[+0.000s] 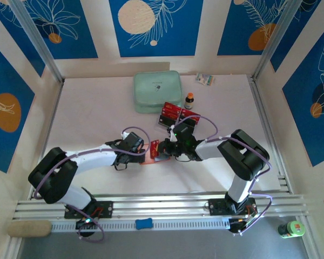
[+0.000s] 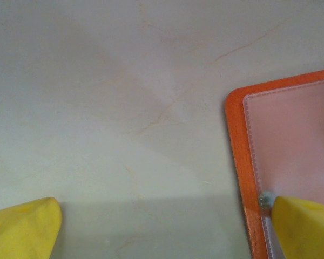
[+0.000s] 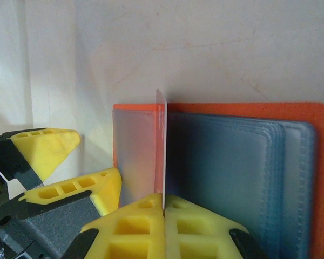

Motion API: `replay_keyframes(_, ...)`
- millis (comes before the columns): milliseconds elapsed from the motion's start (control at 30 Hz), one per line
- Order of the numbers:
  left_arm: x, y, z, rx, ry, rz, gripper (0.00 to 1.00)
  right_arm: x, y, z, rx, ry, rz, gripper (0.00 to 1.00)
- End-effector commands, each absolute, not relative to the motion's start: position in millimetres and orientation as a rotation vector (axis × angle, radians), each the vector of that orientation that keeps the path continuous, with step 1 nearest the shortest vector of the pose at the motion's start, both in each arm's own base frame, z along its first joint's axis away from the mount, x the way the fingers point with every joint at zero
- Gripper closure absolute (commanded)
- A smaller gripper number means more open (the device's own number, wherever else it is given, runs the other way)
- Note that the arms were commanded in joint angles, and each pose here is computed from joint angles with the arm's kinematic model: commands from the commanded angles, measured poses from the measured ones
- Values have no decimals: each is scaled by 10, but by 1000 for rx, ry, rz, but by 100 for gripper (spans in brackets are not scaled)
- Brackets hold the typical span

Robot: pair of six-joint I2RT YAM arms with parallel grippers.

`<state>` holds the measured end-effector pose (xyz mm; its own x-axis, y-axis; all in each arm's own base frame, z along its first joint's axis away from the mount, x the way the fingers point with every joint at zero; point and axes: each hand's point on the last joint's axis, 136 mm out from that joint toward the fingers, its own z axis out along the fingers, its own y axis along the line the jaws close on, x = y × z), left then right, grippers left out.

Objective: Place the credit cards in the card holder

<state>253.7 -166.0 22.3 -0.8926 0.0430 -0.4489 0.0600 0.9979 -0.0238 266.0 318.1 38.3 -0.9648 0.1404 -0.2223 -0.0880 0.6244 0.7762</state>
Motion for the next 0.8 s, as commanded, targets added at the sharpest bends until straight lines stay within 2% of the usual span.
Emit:
replay_keyframes(0, 2514, -1590, 210, 57, 2680, -31, 1, 2501, 3123, 203, 63, 2667, 1236, 100)
replay_keyframes(767, 2511, -1585, 194, 57, 2684, -27, 1, 2379, 3085, 169, 64, 2701, 1238, 100)
